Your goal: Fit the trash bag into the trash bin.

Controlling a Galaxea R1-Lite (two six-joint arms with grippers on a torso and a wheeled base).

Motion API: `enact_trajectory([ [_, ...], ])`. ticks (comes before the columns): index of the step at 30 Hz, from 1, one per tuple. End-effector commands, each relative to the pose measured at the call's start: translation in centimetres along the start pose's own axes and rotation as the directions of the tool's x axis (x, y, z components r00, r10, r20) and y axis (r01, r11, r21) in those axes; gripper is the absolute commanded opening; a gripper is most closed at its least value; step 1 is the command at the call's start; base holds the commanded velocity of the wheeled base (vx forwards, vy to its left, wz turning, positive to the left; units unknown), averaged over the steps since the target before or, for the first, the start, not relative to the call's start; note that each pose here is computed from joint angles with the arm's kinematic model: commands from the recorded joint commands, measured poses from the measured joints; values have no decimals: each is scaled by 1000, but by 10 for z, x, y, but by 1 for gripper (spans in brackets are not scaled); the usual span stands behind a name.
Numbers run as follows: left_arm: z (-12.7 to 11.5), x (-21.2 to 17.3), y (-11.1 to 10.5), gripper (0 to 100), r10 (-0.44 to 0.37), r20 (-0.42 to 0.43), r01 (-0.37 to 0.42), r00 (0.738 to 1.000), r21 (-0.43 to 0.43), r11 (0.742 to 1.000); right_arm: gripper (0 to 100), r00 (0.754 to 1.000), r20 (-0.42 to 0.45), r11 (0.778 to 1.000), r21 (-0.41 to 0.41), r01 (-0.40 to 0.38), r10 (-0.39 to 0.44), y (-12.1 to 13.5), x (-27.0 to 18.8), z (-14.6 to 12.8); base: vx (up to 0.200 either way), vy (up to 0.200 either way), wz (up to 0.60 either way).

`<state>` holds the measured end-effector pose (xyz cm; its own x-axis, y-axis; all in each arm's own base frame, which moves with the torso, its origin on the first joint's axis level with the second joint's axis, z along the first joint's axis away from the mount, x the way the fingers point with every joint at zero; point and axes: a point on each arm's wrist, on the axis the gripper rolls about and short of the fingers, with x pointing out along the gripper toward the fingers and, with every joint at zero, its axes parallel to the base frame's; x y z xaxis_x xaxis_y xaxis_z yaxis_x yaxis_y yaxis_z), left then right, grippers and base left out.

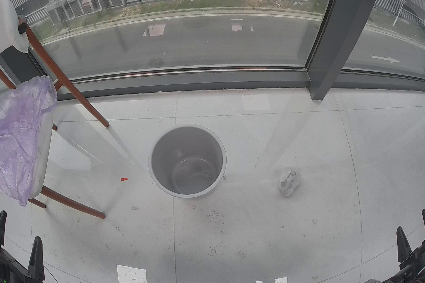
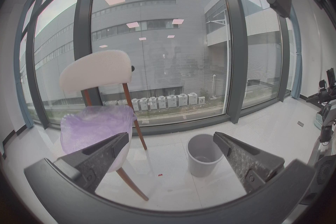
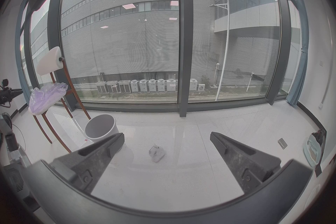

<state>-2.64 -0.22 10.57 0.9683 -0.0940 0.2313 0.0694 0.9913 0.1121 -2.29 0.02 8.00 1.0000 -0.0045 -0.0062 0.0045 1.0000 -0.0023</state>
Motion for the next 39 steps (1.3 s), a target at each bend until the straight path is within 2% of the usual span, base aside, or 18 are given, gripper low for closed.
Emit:
enact_trajectory([
  [1,32,13,3,100,-67,-177,67,982,-4,998,100,1000,-15,1000,1,-1,1,0,1,-4,0,0,0],
  [5,68,55,11,100,-77,-315,74,946,-22,997,100,1000,-15,1000,1,-1,1,0,1,-4,0,0,0],
  [7,72,72,13,100,-74,-364,70,928,-25,997,100,1000,-15,1000,1,-1,1,0,1,-4,0,0,0],
  [8,77,98,17,100,-58,-424,50,904,-28,998,100,1000,-15,1000,1,-1,1,0,1,-4,0,0,0],
  [10,78,124,21,100,-22,-464,14,885,-21,1000,100,1000,-15,1000,2,-1,1,0,1,-4,0,0,0],
  [13,73,153,29,100,34,-484,-43,874,-8,999,100,1000,-12,1000,2,-3,3,0,1,-4,0,0,0],
  [15,69,185,51,100,139,-465,-149,874,17,989,100,1000,-15,1000,1,-3,3,0,1,-5,0,0,0],
  [16,69,185,51,100,139,-465,-149,874,17,989,100,1000,-15,1000,1,-3,3,0,1,-5,0,0,0],
  [17,66,205,77,100,248,-442,-254,862,46,966,100,1000,-12,1000,2,-3,3,0,1,-5,0,0,0],
  [19,59,213,98,100,310,-431,-313,847,65,947,100,1000,-12,1000,2,-3,3,0,1,-5,0,0,0],
  [20,55,214,105,100,316,-435,-318,843,69,946,100,1000,-12,1000,2,-3,3,0,1,-5,0,0,0],
  [24,49,215,111,100,290,-450,-268,844,113,957,100,1000,-12,1000,2,-3,3,0,1,-5,0,0,0],
  [27,46,216,109,100,240,-474,-223,847,93,970,100,1000,-12,1000,1,-4,4,0,1,-5,0,0,0],
  [30,38,216,109,100,159,-538,-163,828,40,986,100,1000,-12,1000,1,-4,4,0,1,-5,0,0,0],
  [38,18,228,115,100,111,-601,-134,792,7,991,100,1000,-12,1000,1,-4,4,0,1,-5,0,0,0],
  [39,18,233,119,100,114,-595,-134,795,12,991,100,1000,-12,1000,1,-4,4,0,1,-5,0,0,0],
])
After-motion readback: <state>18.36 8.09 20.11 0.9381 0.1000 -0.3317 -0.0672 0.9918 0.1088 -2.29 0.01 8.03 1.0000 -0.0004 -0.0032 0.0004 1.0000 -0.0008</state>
